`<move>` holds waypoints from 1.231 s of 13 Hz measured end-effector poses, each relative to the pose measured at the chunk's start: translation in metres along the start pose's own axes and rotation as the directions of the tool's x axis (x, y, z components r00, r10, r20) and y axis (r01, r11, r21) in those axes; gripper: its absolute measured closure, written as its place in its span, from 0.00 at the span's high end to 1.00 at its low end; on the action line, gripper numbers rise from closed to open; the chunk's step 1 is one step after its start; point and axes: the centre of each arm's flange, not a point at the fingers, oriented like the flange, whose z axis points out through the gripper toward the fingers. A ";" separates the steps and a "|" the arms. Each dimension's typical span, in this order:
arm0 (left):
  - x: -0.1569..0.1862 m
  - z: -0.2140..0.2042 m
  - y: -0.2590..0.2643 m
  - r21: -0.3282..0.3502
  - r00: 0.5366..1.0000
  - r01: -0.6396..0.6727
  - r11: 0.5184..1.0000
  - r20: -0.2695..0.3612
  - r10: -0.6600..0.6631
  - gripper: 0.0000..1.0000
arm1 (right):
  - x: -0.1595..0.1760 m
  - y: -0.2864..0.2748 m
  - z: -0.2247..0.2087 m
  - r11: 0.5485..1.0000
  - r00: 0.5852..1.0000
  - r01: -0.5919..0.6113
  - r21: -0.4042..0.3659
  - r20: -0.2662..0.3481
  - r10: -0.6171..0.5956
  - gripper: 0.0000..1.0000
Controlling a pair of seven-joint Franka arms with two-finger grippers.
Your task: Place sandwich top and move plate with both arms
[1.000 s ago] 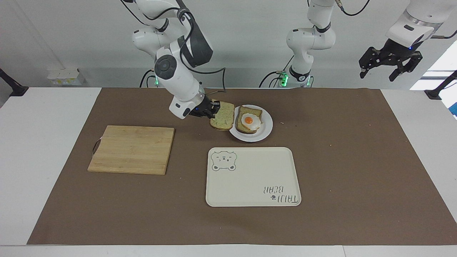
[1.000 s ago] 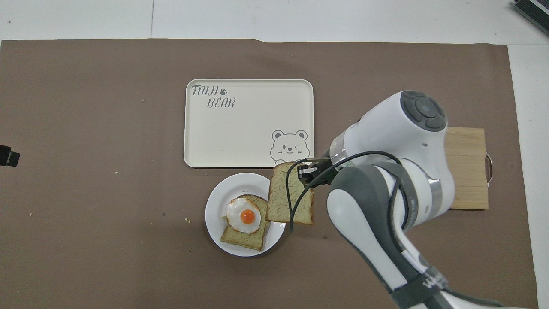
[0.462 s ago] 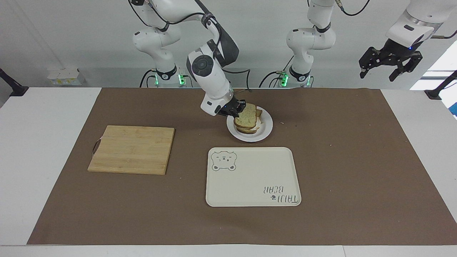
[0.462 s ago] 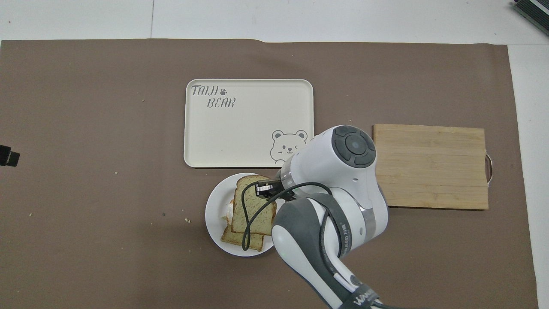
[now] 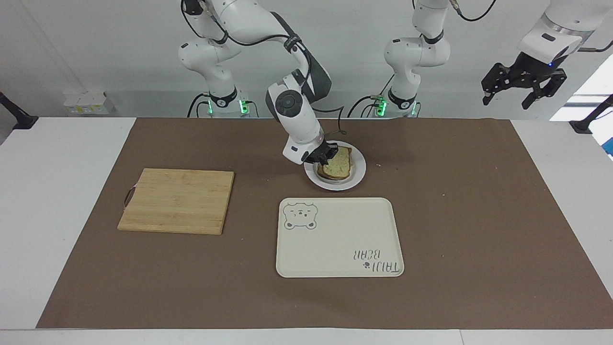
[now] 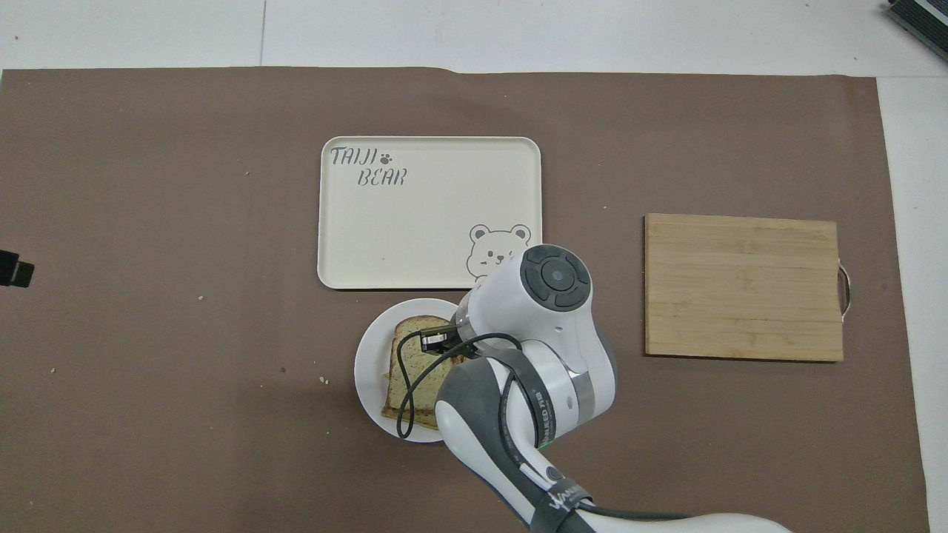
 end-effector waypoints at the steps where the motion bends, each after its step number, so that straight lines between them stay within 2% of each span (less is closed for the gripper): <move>1: 0.000 0.000 0.000 0.000 1.000 0.000 1.000 0.000 0.000 1.00 | 0.000 0.000 0.004 1.000 1.000 0.019 -0.002 0.001 -0.019 0.11; 3: 0.000 0.000 0.000 0.000 1.000 0.000 1.000 0.000 0.000 1.00 | 0.003 0.001 0.006 0.999 0.999 0.037 -0.001 -0.014 -0.037 0.11; 4: 0.000 0.000 0.000 0.000 1.000 0.000 1.000 0.000 0.000 1.00 | 0.005 0.003 0.005 0.999 0.999 0.041 -0.002 -0.022 -0.042 0.19; 6: 0.000 0.000 0.000 0.000 1.000 0.000 1.000 0.000 0.000 1.00 | 0.015 0.015 -0.005 0.999 0.998 0.043 -0.023 -0.051 -0.044 0.43; 7: 0.000 0.000 0.000 0.000 1.000 0.000 1.000 0.000 0.000 1.00 | 0.023 0.026 -0.014 0.998 0.996 0.043 -0.043 -0.072 -0.046 0.59; 10: 0.000 0.000 0.000 0.000 1.000 0.000 1.000 0.000 0.000 1.00 | 0.049 0.061 -0.060 0.990 0.984 0.055 -0.127 -0.164 -0.076 0.93; 11: 0.000 0.000 0.000 0.000 1.000 0.000 1.000 0.000 0.000 1.00 | 0.055 0.074 -0.081 0.987 0.977 0.052 -0.152 -0.198 -0.082 1.00; 13: 0.000 0.000 0.000 0.000 1.000 0.000 1.000 0.000 0.000 1.00 | 0.060 0.098 -0.122 0.977 0.961 0.041 -0.208 -0.258 -0.095 1.00; 16: 0.000 0.000 0.001 0.000 1.000 -0.001 1.000 0.001 0.001 1.00 | 0.056 0.124 -0.168 0.957 0.955 0.022 -0.291 -0.277 -0.106 1.00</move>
